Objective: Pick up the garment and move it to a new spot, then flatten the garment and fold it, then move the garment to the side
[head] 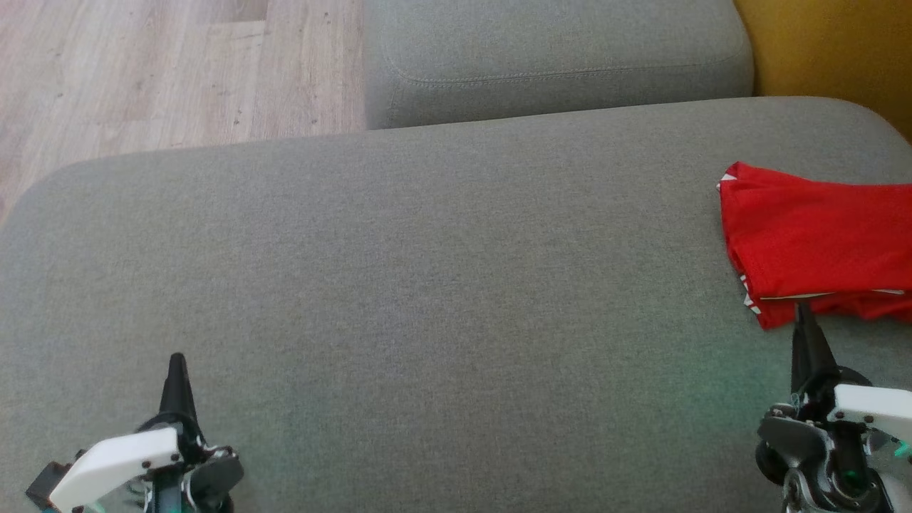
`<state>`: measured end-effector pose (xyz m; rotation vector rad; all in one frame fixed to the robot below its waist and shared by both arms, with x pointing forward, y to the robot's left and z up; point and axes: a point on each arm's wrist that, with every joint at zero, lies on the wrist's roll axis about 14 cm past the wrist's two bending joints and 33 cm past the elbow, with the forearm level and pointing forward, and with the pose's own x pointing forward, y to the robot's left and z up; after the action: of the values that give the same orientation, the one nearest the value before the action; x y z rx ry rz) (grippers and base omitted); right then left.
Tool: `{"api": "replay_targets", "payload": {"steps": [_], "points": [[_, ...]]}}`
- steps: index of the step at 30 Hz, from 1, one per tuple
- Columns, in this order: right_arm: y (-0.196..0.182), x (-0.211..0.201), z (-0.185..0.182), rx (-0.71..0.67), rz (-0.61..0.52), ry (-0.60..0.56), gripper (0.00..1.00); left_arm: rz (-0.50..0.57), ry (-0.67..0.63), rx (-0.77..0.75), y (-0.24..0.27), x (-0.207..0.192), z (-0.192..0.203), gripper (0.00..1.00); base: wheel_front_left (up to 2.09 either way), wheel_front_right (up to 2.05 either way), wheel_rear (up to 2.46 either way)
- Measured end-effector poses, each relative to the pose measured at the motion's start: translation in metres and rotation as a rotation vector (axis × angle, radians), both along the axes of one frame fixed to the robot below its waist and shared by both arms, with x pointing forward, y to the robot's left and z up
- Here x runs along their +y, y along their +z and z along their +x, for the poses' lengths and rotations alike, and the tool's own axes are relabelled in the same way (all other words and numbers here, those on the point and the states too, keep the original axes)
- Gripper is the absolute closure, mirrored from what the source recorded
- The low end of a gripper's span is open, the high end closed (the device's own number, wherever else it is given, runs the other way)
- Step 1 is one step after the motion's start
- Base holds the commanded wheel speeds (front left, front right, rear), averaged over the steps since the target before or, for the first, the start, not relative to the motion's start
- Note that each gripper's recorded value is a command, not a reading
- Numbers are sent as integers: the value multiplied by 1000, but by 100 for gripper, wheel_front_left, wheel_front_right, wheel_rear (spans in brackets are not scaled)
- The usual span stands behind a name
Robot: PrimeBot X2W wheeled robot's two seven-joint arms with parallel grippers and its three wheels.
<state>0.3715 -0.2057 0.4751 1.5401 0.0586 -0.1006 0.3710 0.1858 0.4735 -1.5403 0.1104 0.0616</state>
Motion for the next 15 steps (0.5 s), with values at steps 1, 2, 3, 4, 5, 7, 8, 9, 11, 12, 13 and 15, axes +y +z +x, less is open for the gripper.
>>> {"api": "replay_targets", "payload": {"steps": [1, 2, 3, 4, 5, 7, 8, 9, 11, 12, 13, 15], "points": [[1, 0, 1, -6, 22, -1, 100, -21, 4, -5, 1, 1, 1, 100, 0, 0, 0], [2, -1, 2, -7, 30, -3, 100, -31, 4, -12, 2, 1, 2, 100, 0, 0, 0], [2, -1, 2, -8, 32, -2, 100, -35, 4, -14, 3, 1, 3, 100, 0, 0, 0], [2, 0, 2, -8, 32, -2, 100, -35, 4, -16, 4, 1, 3, 100, 0, 0, 0], [2, -1, 2, -8, 32, -2, 100, -35, 5, -18, 4, 1, 4, 100, 0, 0, 0], [2, -1, 2, -8, 32, -3, 100, -35, 5, -18, 4, 1, 4, 100, 0, 0, 0], [2, -1, 2, -8, 32, -3, 100, -35, 5, -18, 4, 1, 4, 100, 0, 0, 0], [2, -1, 2, -8, 32, -4, 100, -35, 5, -18, 4, 1, 4, 100, 0, 0, 0], [2, -1, 2, -8, 32, -4, 100, -36, 6, -18, 4, 1, 4, 100, 0, 0, 0], [2, -1, 2, -8, 32, -4, 100, -36, 6, -18, 4, 1, 4, 100, 0, 0, 0], [2, -1, 2, -9, 32, -5, 100, -36, 6, -18, 4, 2, 4, 100, 0, 0, 0], [2, -2, 2, -9, 32, -4, 100, -37, 7, -18, 4, 2, 4, 100, 0, 0, 0]]}}
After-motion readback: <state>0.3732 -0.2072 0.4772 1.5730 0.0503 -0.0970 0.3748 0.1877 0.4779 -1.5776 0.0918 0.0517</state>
